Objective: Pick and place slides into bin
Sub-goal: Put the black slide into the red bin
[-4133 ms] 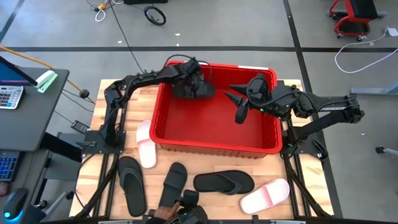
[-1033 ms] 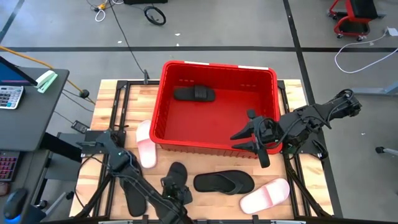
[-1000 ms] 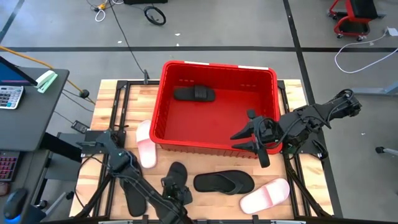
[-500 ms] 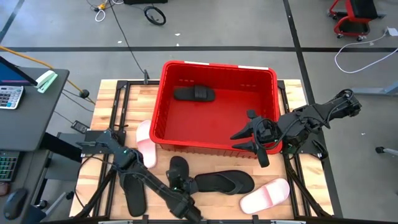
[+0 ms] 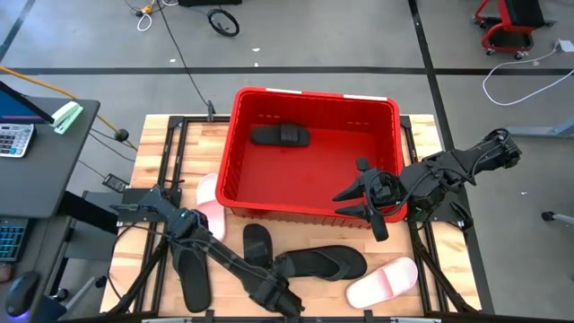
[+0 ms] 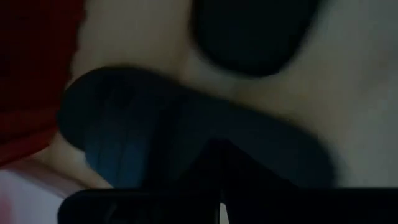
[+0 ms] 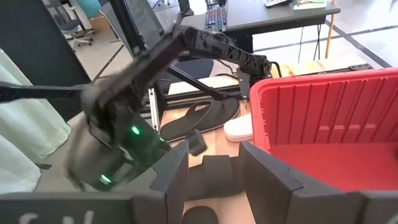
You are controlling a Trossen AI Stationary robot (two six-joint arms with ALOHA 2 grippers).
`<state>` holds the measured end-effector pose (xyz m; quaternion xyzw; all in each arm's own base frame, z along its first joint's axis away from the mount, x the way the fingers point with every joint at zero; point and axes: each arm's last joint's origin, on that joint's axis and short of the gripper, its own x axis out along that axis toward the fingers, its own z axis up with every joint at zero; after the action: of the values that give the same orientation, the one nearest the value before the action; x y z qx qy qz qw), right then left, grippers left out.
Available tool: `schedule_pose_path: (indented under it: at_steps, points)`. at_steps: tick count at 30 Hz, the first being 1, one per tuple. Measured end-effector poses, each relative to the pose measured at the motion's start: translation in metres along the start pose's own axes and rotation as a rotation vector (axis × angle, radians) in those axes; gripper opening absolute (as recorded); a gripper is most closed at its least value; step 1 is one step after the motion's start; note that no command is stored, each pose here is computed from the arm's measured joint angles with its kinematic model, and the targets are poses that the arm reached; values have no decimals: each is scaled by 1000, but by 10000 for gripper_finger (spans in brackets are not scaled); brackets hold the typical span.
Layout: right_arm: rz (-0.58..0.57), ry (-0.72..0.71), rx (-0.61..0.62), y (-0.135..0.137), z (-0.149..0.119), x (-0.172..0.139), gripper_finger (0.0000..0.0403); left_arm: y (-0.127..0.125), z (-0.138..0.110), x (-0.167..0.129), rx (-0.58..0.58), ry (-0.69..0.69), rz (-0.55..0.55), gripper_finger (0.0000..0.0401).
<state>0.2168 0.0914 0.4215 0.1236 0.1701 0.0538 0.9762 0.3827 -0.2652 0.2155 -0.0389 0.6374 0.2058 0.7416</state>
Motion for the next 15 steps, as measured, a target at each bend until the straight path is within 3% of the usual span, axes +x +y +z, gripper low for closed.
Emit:
schedule_pose_path:
  at_steps: [3, 9, 15]
  points:
    - [-2, 5, -4, 0, -1, 0, 148, 4, -4, -23, -58, -61, -84, 3]
    - [-8, 22, -10, -1, -2, 0, 148, 13, -16, -40, -64, -50, -39, 4]
    - [-11, 28, -9, -1, -3, 0, 148, 6, -13, -27, 48, -53, -36, 72]
